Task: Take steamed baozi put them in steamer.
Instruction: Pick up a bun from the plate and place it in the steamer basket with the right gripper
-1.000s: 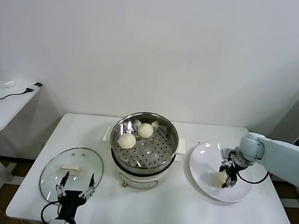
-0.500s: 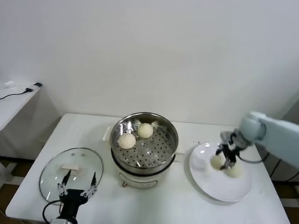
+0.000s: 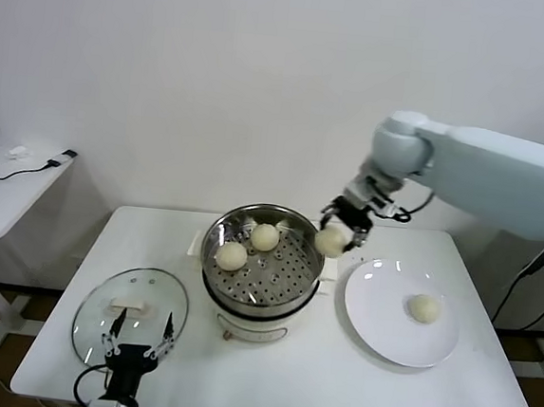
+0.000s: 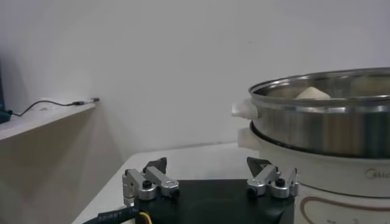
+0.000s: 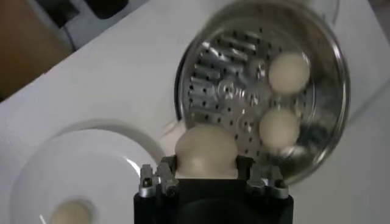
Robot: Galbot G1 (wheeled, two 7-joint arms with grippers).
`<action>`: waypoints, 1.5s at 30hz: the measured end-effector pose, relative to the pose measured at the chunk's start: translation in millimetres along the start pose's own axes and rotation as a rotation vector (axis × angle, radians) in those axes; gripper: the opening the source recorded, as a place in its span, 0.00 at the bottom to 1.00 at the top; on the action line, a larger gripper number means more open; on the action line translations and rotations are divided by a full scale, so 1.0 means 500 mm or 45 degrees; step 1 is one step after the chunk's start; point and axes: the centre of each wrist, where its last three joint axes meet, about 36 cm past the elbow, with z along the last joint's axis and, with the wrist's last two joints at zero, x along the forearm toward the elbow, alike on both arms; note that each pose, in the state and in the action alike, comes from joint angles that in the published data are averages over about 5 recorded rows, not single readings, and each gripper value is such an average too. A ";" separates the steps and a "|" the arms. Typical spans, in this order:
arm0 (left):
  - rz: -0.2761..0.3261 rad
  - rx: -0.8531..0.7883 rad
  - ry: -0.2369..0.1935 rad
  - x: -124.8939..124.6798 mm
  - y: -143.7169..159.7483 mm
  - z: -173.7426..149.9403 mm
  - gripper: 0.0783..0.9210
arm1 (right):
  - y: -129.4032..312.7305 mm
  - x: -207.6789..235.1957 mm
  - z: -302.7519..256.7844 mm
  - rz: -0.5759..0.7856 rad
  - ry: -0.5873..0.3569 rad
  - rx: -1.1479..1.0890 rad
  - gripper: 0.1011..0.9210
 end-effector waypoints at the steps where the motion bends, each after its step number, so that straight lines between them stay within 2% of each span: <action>1: -0.001 0.000 0.000 0.000 0.000 0.000 0.88 | -0.014 -0.006 -0.017 -0.006 0.002 0.060 0.66; 8: -0.004 0.004 0.001 0.003 -0.003 -0.001 0.88 | -0.096 -0.066 -0.113 -0.034 -0.002 0.406 0.66; 15: -0.009 0.003 0.001 0.005 -0.002 -0.001 0.88 | -0.145 -0.136 -0.175 -0.071 -0.032 0.603 0.66; 33: -0.016 0.001 0.005 0.004 -0.001 0.003 0.88 | -0.181 -0.255 -0.203 -0.115 -0.092 0.738 0.67; 41: -0.018 0.001 0.002 0.005 -0.001 0.002 0.88 | -0.186 -0.260 -0.192 -0.102 -0.138 0.708 0.86; 45: -0.018 0.001 -0.002 0.005 -0.001 0.000 0.88 | -0.190 -0.236 -0.175 -0.094 -0.162 0.679 0.88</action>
